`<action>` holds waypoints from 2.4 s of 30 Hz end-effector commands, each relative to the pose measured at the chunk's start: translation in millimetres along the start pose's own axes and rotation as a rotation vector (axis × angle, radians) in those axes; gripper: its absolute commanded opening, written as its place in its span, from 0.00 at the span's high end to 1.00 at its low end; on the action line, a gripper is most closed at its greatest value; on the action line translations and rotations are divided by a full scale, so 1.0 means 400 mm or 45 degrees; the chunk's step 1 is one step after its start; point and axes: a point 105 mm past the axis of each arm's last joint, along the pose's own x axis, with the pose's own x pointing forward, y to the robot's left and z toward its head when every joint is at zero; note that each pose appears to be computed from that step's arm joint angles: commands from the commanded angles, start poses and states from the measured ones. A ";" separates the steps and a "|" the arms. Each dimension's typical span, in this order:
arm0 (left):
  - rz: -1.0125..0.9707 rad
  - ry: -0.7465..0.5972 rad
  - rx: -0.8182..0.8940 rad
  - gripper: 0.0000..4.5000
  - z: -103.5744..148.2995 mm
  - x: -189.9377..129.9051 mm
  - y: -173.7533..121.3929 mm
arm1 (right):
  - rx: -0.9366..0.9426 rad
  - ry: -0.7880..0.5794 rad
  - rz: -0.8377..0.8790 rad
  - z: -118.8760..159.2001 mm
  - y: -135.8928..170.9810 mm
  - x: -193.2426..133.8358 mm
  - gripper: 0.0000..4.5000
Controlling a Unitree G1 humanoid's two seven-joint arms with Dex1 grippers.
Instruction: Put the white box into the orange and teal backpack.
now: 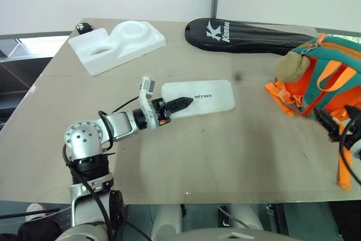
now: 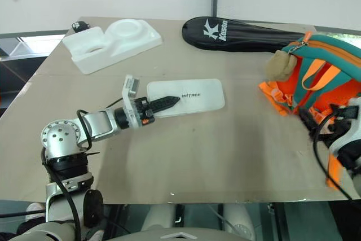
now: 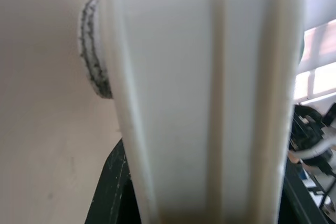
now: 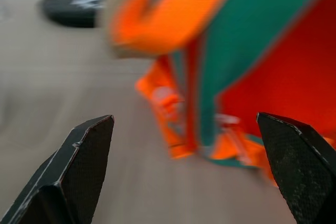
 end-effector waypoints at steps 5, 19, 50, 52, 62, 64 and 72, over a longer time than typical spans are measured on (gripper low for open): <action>-0.059 -0.048 0.070 0.76 0.030 0.005 -0.028 | 0.081 -0.115 0.017 0.072 0.021 0.133 0.05; 0.026 -0.186 0.126 0.76 0.029 -0.033 -0.015 | -0.083 -0.233 0.220 0.115 0.082 0.258 0.99; 0.039 -0.519 1.290 0.76 0.212 -0.314 -0.167 | -0.186 -0.112 1.747 0.119 0.501 0.097 0.99; -0.027 -0.423 1.432 0.76 0.192 -0.279 -0.178 | -0.184 -0.096 1.780 0.121 0.493 0.089 0.99; -0.246 -0.130 1.609 0.76 0.122 -0.194 -0.149 | -0.195 -0.085 1.769 0.146 0.483 0.092 0.99; -0.295 -0.089 1.637 0.76 0.121 -0.179 -0.152 | -0.204 -0.074 1.770 0.143 0.484 0.091 0.99; -0.446 0.153 1.700 0.76 0.102 -0.012 -0.175 | -0.246 -0.072 1.859 0.134 0.509 0.056 0.99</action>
